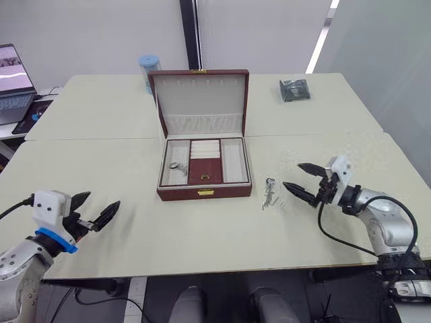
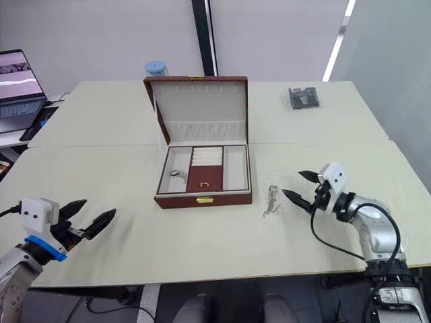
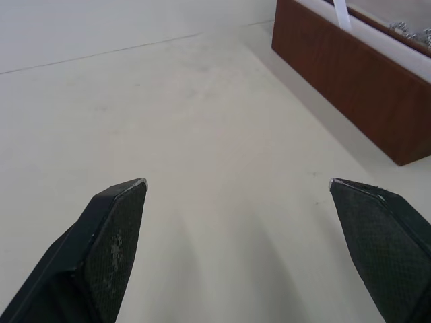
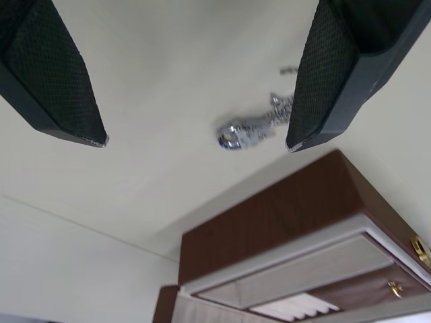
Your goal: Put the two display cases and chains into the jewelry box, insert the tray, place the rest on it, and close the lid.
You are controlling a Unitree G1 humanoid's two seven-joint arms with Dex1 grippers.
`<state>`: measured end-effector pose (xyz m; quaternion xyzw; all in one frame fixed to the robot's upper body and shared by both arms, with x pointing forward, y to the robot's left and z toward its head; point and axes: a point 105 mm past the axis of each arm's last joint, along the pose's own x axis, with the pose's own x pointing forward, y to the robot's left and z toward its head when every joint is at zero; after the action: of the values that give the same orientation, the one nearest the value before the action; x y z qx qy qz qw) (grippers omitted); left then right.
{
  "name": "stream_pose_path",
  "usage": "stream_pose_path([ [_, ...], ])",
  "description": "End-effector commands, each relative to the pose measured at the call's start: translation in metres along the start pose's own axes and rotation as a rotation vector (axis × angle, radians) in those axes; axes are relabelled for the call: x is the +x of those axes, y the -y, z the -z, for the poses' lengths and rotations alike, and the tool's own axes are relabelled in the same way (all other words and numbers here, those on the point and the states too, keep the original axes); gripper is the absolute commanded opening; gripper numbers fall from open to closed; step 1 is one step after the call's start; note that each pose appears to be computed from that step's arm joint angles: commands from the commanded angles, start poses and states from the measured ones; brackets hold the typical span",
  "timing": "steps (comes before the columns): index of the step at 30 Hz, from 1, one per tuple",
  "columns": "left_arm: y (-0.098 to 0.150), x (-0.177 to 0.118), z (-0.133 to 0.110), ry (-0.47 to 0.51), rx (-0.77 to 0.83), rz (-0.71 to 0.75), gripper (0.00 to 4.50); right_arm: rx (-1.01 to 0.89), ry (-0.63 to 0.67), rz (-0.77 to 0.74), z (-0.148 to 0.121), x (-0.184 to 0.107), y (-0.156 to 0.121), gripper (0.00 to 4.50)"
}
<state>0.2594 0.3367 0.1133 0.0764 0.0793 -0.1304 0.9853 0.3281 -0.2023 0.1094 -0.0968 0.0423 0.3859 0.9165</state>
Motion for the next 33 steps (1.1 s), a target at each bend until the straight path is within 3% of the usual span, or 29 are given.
stream_pose_path([
  [1, -0.023, -0.008, -0.018, 0.024, 0.055, -0.037, 4.5, -0.042, -0.005, 0.079, 0.0, -0.026, 0.016, 4.48],
  [12, -0.042, -0.014, -0.021, -0.012, 0.084, -0.05, 4.5, -0.01, -0.077, 0.191, 0.024, -0.065, 0.029, 4.48],
  [25, -0.039, -0.019, -0.019, -0.029, 0.094, -0.035, 4.5, 0.009, -0.064, 0.208, 0.024, -0.069, 0.023, 4.48],
  [29, -0.032, -0.016, -0.02, -0.016, 0.108, -0.013, 4.5, 0.024, -0.05, 0.216, 0.024, -0.065, 0.021, 4.48],
  [33, -0.008, -0.008, -0.018, 0.009, 0.165, 0.081, 4.5, 0.03, -0.011, 0.214, 0.018, -0.051, 0.005, 4.48],
])
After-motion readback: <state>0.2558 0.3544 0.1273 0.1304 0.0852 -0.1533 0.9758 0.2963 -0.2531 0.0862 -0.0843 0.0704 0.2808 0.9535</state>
